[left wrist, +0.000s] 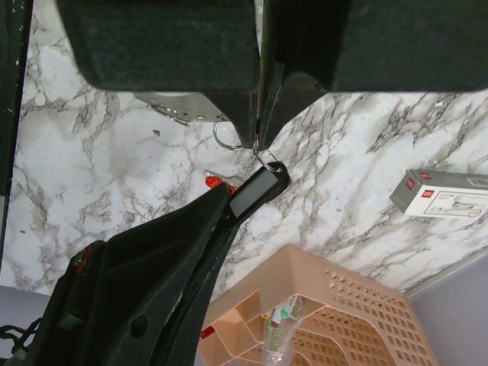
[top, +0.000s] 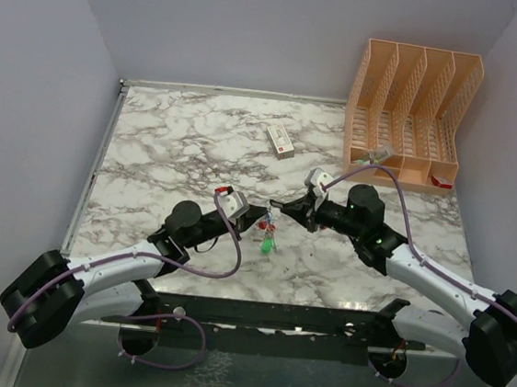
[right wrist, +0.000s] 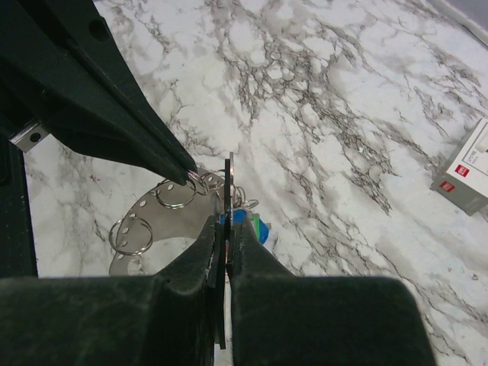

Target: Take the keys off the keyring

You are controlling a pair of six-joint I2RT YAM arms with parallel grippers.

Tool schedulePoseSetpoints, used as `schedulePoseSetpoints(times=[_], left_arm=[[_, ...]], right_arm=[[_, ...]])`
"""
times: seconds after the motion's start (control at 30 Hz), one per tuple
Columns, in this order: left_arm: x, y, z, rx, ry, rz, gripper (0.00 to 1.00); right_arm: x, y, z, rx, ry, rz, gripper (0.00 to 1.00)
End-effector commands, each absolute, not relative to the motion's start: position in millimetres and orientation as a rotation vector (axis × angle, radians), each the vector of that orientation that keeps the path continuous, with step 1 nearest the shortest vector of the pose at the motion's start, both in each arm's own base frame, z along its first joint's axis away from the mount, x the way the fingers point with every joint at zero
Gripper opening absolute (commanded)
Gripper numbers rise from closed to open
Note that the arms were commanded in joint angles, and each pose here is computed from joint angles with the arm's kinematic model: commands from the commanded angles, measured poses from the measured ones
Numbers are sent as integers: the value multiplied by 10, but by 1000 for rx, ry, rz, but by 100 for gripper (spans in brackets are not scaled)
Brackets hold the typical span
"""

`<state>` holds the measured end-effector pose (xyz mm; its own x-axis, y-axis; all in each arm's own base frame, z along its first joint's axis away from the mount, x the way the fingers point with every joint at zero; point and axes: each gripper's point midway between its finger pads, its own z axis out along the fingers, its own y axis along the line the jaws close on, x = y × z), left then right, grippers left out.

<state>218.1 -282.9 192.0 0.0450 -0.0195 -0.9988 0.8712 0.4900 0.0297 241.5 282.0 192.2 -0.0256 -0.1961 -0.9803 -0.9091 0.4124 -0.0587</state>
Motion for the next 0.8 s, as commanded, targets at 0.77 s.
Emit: schedulePoseSetpoints(times=[0.77], left_arm=[[2083, -2861, 2041, 842, 1297, -854, 38]], right_arm=[[2190, 2778, 2340, -1060, 1355, 812, 1]])
